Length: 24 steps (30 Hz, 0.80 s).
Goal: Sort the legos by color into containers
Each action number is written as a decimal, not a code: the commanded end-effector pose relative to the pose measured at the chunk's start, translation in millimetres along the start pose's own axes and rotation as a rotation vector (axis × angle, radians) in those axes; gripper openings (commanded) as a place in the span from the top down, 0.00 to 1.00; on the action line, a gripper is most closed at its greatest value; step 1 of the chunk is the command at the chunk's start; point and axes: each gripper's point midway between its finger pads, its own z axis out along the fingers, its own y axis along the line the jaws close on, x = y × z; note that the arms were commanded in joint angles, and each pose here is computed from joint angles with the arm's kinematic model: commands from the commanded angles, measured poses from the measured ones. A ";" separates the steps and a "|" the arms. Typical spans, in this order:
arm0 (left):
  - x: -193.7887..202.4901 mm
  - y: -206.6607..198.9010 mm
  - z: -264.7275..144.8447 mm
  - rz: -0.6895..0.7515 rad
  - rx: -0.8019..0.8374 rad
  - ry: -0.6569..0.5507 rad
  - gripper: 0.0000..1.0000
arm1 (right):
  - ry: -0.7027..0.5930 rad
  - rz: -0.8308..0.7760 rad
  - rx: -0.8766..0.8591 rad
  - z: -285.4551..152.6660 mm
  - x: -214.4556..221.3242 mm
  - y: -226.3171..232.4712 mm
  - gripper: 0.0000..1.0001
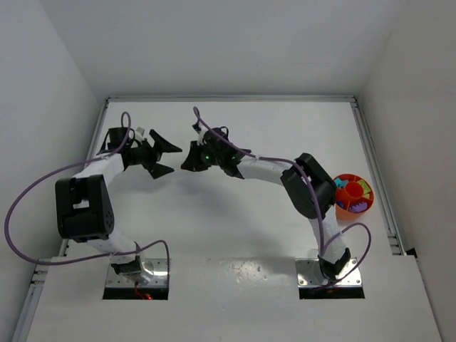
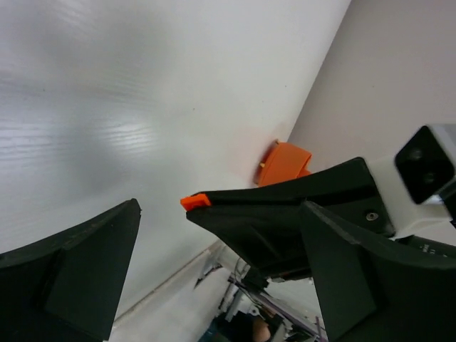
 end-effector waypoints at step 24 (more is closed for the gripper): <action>-47.5 -95.7 -37.2 1.151 -0.277 -0.167 0.00 | 0.336 -0.267 0.696 -471.6 -12.8 -216.2 1.00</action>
